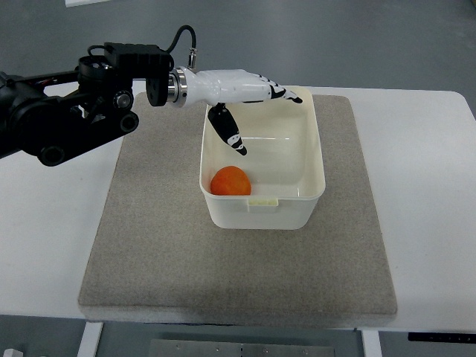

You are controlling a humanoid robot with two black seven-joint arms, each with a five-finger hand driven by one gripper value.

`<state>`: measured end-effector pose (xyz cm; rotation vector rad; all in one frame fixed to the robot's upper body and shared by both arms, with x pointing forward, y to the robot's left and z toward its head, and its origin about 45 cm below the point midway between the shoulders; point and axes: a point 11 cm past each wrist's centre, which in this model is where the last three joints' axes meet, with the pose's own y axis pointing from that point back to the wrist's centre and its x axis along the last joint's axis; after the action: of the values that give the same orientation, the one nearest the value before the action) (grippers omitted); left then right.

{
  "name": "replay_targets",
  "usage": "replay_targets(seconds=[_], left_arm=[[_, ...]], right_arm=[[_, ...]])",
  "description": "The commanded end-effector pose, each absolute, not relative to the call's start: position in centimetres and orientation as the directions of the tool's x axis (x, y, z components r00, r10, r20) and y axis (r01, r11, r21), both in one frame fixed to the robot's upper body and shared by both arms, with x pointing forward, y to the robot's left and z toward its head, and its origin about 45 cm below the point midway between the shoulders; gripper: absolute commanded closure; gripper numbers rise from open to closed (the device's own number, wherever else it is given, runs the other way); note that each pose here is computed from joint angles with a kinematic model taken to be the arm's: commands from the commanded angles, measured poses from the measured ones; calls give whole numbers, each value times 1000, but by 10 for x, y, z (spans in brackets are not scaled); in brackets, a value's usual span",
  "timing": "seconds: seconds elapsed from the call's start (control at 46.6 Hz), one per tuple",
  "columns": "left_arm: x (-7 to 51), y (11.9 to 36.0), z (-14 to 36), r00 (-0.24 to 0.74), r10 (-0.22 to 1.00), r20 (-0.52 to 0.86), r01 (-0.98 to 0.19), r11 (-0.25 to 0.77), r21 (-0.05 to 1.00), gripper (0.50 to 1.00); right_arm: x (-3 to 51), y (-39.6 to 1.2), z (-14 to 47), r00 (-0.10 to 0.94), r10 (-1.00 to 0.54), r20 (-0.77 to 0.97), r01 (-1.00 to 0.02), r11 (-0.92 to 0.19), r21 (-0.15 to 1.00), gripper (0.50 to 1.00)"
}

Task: Put orange in box with left hand

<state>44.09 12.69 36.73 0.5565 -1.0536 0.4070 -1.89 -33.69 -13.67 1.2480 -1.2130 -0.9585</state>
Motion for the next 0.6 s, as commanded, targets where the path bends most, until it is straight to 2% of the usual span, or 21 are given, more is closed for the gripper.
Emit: replay_targets(seconds=[0.0, 0.15, 0.258, 0.365, 0.58], left_arm=[[450, 147, 388, 486, 214, 848, -607, 780, 151, 506], [469, 188, 412, 537, 493, 684, -697, 717, 31, 506], [480, 221, 416, 548, 632, 548, -754, 657, -5, 506], [483, 253, 401, 535, 718, 446, -802, 597, 2, 506], [483, 293, 350, 496, 814, 301, -862, 504, 58, 506]], right_arm=[[-19, -337, -137, 150, -980, 133, -97, 119, 988, 568], [-19, -337, -137, 150, -980, 133, -97, 119, 988, 568], [-19, -337, -137, 148, -980, 133, -97, 119, 988, 568], [-19, -337, -137, 150, -980, 133, -97, 119, 988, 568], [-19, -337, -137, 150, -980, 133, -97, 119, 988, 568]])
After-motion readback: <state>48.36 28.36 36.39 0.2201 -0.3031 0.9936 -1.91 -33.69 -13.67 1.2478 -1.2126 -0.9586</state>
